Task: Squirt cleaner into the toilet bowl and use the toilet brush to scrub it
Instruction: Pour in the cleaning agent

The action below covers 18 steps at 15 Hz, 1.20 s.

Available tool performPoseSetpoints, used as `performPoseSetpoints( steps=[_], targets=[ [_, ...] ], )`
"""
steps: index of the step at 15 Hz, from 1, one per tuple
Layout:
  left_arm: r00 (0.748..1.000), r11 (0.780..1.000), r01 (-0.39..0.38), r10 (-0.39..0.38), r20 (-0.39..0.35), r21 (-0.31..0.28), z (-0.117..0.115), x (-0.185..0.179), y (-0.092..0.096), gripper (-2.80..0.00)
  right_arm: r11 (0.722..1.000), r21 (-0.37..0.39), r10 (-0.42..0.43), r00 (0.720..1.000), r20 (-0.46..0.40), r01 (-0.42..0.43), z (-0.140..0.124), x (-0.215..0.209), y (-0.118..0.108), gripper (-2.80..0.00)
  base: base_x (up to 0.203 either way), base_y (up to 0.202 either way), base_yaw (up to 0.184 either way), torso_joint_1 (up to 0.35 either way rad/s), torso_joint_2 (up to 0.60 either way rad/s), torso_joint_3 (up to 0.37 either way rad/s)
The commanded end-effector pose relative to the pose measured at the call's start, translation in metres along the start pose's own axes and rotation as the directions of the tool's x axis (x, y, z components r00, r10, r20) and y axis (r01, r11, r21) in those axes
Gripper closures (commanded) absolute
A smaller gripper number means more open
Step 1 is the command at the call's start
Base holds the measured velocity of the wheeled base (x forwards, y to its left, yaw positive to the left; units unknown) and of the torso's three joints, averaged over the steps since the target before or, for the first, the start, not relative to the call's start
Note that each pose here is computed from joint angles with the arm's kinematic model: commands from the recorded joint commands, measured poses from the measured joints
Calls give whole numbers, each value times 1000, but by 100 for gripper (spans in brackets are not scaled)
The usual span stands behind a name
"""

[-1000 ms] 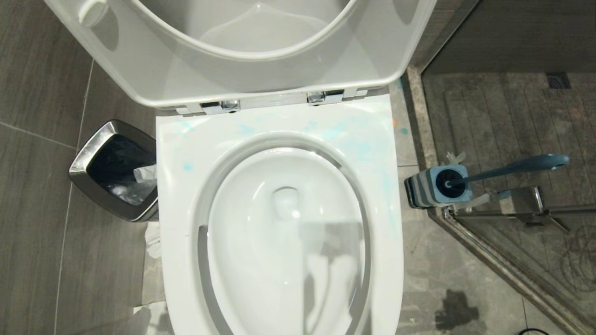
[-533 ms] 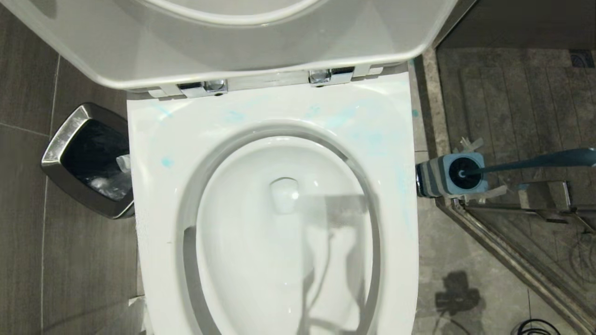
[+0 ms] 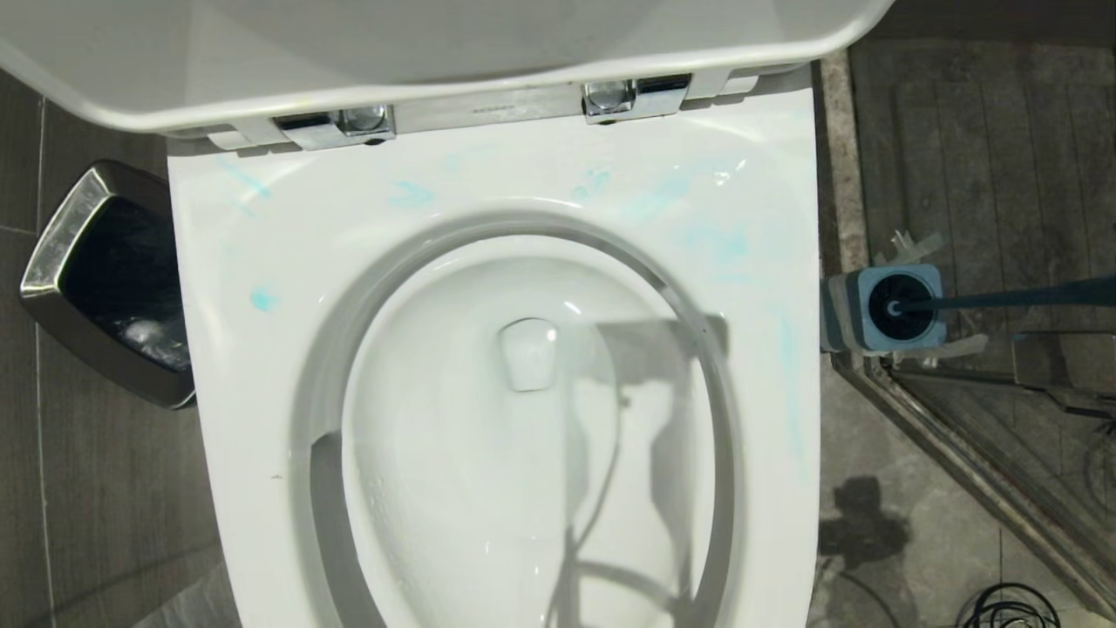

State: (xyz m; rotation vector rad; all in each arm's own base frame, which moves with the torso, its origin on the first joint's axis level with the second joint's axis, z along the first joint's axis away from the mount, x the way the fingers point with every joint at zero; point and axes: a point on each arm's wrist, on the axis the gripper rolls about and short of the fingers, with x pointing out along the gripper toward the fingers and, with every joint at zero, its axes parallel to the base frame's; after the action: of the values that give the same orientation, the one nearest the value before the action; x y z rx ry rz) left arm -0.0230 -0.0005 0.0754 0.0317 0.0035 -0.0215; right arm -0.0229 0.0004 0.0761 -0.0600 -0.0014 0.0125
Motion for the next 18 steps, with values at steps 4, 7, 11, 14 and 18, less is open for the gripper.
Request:
performPoseSetpoints(
  steps=[4,7,11,14,18],
  targets=[
    [1000,1000,-1,1,-1,-4,0,0,0,0,1000,4,10,996,-89,-10,37,-2,-2,0,0,0,0,0,-1,-7],
    [1000,1000,-2,2,-1,-4,0,0,0,0,999,17,53,961,-271,-51,94,35,-5,0,0,0,0,0,0,0],
    [1000,1000,-2,2,-1,-4,0,0,0,0,995,11,95,926,-366,-97,128,140,-4,0,0,0,0,0,0,0],
    [1000,1000,-2,2,1,-4,0,0,0,0,983,-53,146,930,-337,-173,124,186,30,0,0,0,0,0,0,0],
    [1000,1000,-2,2,0,-4,0,0,0,0,966,-104,173,891,-419,-236,97,211,54,0,0,0,0,0,0,0]
  ],
)
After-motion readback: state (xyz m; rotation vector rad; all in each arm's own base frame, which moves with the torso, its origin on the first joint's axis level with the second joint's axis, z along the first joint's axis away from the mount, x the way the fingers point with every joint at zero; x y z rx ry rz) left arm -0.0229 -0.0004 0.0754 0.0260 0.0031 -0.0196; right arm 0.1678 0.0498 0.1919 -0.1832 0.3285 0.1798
